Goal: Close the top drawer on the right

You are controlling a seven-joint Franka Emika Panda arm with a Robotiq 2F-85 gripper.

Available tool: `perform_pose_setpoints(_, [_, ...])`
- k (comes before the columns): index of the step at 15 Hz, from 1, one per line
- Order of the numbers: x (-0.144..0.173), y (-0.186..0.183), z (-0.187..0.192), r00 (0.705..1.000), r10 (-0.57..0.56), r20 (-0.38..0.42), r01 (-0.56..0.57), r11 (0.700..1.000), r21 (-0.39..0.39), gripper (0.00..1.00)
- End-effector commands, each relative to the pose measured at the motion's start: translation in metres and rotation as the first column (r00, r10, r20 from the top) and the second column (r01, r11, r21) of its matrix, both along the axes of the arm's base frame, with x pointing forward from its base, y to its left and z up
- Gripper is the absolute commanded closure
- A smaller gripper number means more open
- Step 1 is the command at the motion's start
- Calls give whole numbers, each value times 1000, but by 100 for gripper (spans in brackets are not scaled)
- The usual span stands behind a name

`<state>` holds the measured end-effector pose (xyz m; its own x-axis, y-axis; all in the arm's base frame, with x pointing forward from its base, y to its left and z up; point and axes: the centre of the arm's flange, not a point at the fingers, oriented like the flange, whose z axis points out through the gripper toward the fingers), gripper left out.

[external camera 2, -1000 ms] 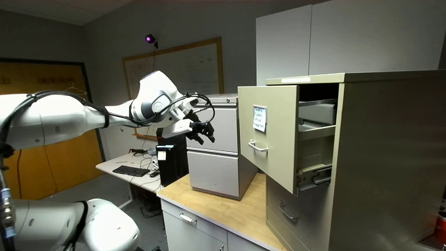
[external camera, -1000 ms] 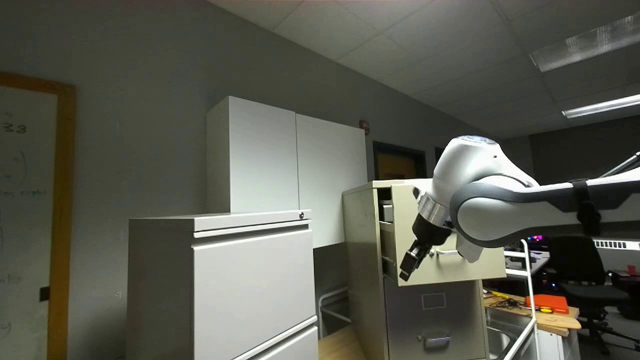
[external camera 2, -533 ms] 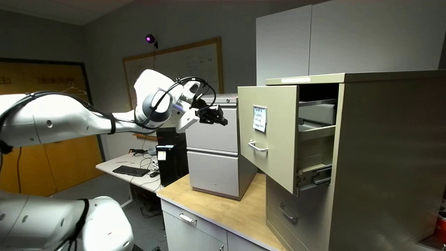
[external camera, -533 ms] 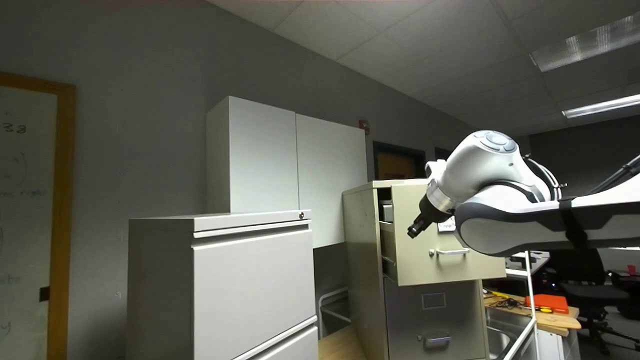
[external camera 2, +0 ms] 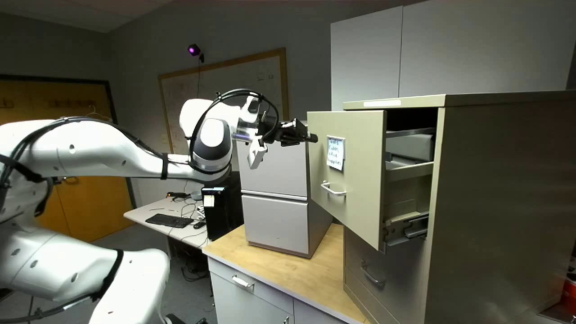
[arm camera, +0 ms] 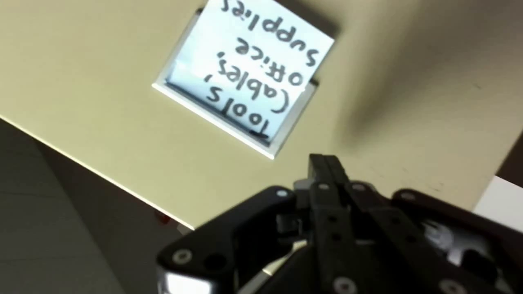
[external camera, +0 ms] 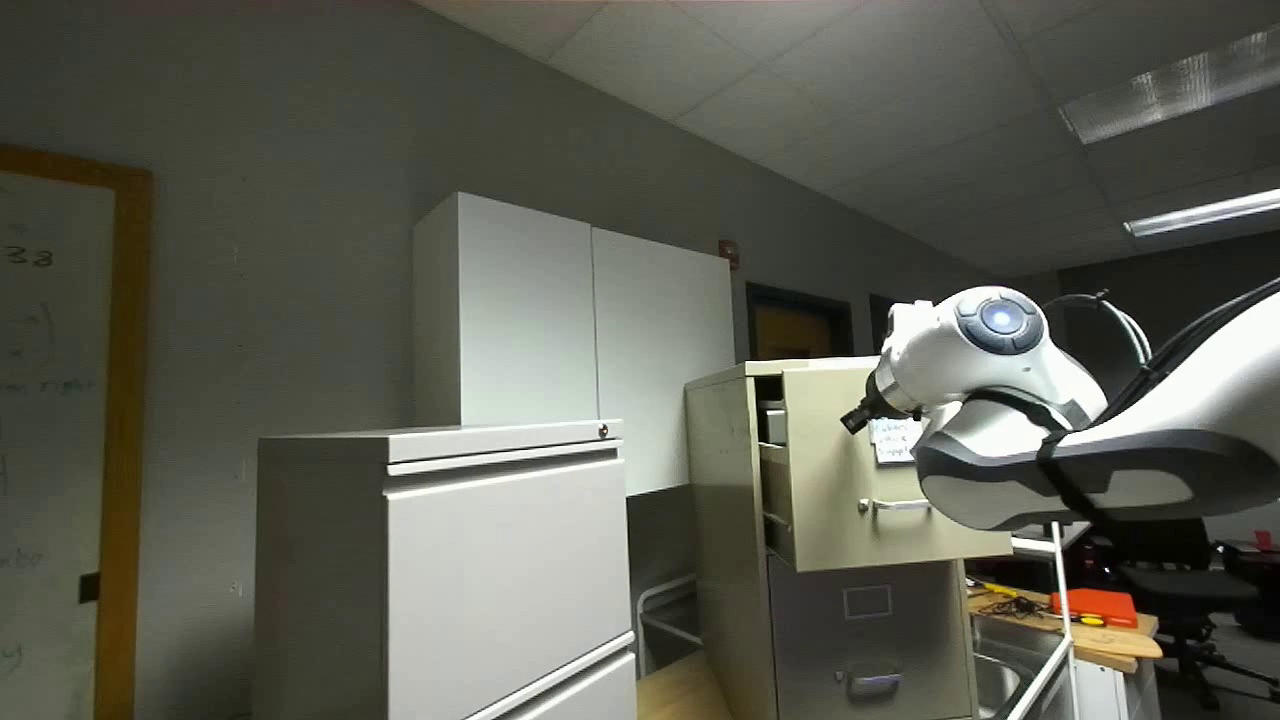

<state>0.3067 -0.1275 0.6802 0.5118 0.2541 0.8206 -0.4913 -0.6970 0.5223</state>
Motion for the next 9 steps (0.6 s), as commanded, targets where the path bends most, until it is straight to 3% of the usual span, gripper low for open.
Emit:
perform_pose_setpoints(1, [22, -4, 0, 997, -69, 36, 69, 998, -11, 100])
perform_pose_setpoints(9, [63, 2, -3, 1000, -10, 5, 10, 997, 79, 100])
